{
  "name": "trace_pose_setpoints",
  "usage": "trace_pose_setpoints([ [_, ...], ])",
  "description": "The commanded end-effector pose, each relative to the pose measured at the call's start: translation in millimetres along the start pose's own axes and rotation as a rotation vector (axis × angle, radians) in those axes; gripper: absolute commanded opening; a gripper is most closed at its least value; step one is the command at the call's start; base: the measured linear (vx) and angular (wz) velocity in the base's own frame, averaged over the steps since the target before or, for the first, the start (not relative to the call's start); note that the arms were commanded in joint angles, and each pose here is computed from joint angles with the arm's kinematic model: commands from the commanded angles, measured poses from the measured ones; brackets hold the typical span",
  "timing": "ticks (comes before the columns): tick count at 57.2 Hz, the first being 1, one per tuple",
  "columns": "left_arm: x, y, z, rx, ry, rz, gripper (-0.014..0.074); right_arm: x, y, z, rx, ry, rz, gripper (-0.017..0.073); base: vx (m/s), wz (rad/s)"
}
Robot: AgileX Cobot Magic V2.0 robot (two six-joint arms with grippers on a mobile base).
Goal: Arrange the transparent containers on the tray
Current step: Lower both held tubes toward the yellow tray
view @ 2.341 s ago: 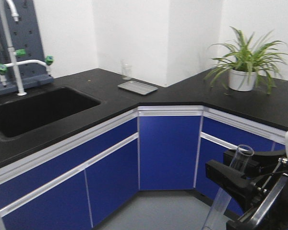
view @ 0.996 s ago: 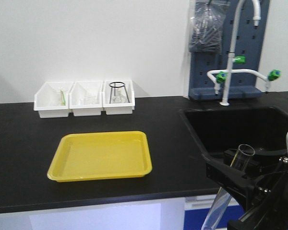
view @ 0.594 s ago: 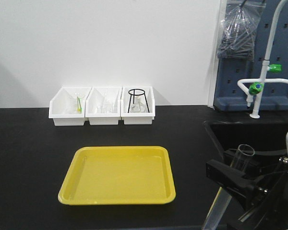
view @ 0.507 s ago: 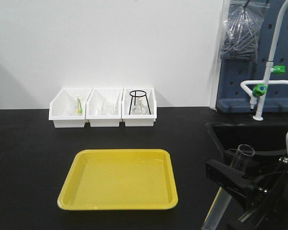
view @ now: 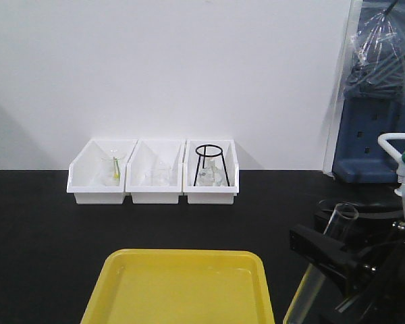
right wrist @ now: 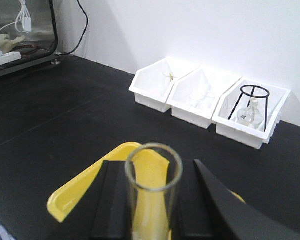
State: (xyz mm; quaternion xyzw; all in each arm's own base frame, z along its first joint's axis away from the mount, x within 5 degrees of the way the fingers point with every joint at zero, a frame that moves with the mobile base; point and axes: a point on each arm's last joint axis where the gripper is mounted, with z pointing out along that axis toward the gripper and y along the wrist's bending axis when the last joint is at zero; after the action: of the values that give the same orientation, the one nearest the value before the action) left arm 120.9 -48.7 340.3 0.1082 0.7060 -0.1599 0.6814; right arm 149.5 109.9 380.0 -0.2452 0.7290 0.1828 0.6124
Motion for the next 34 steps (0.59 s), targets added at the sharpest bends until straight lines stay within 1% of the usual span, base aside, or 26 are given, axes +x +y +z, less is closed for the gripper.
trace_pose_setpoints([
  [1,-21.2,-2.6,-2.0,0.019,-0.129,-0.014,0.0201,-19.1,0.0,-6.1,-0.006,-0.126,-0.013,-0.0008,0.25,0.02],
  [18,-21.2,-2.6,-2.0,0.019,-0.129,-0.014,0.0201,-19.1,0.0,-6.1,-0.006,-0.126,-0.013,-0.0008,0.2,0.0],
  [34,-21.2,-2.6,-2.0,0.019,-0.129,-0.014,0.0201,-19.1,0.0,-6.1,-0.006,-0.126,-0.013,-0.0008,0.11,0.03],
])
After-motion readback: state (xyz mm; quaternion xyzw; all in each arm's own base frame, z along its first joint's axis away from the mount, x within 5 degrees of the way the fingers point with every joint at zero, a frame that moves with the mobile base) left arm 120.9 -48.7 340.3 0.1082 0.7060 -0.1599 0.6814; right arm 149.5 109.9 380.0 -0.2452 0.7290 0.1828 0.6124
